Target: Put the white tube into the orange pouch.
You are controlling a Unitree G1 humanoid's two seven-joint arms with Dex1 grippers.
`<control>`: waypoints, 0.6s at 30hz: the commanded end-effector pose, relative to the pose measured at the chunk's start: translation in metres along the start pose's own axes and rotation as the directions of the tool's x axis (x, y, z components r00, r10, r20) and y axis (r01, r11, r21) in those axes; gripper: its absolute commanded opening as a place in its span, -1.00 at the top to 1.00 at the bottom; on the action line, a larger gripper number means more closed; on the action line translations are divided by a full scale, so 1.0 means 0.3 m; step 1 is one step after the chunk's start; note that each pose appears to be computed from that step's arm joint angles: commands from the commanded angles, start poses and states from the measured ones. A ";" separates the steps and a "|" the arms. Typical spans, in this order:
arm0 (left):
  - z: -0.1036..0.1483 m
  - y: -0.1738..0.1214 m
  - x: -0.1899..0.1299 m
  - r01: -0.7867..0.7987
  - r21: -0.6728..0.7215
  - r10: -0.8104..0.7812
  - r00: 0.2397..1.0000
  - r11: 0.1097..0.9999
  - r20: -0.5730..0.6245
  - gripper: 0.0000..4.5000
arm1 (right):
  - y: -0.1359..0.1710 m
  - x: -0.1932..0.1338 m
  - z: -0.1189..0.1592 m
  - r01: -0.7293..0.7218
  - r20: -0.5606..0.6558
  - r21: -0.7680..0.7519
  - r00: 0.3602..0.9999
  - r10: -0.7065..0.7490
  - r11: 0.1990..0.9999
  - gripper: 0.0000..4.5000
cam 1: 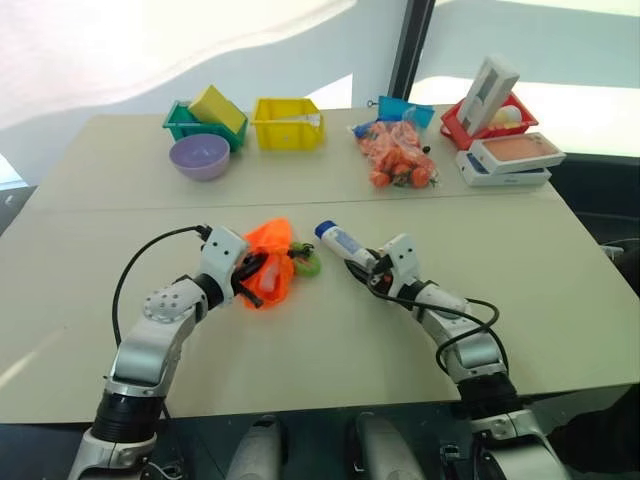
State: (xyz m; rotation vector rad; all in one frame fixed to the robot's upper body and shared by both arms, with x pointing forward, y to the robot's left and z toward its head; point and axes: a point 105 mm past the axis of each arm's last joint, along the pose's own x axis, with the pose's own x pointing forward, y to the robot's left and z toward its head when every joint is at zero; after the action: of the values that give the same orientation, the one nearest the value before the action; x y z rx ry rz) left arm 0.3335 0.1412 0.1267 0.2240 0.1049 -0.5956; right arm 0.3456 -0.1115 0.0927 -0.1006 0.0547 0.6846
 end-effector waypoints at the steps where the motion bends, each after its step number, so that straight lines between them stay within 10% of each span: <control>1: 0.043 0.016 0.001 -0.002 0.001 0.002 0.999 1.000 0.039 1.00 | 0.032 -0.085 0.116 -0.111 0.119 -0.044 0.986 0.115 0.993 0.28; 7: 0.053 -0.012 0.023 0.080 -0.003 -0.080 0.996 0.997 0.032 1.00 | 0.227 -0.262 0.125 -0.465 0.035 0.050 0.885 0.464 0.884 0.28; 18: 0.093 -0.057 0.016 0.183 0.012 -0.184 0.983 0.983 0.029 1.00 | 0.336 -0.183 0.122 -0.470 -0.004 0.026 0.883 0.470 0.882 0.28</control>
State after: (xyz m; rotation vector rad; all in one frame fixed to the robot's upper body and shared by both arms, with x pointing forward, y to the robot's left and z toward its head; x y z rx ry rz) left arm 0.3329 0.1271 0.1330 0.1945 0.1489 -0.7367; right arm 0.2374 -0.0662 0.1161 -0.0480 0.1527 1.1817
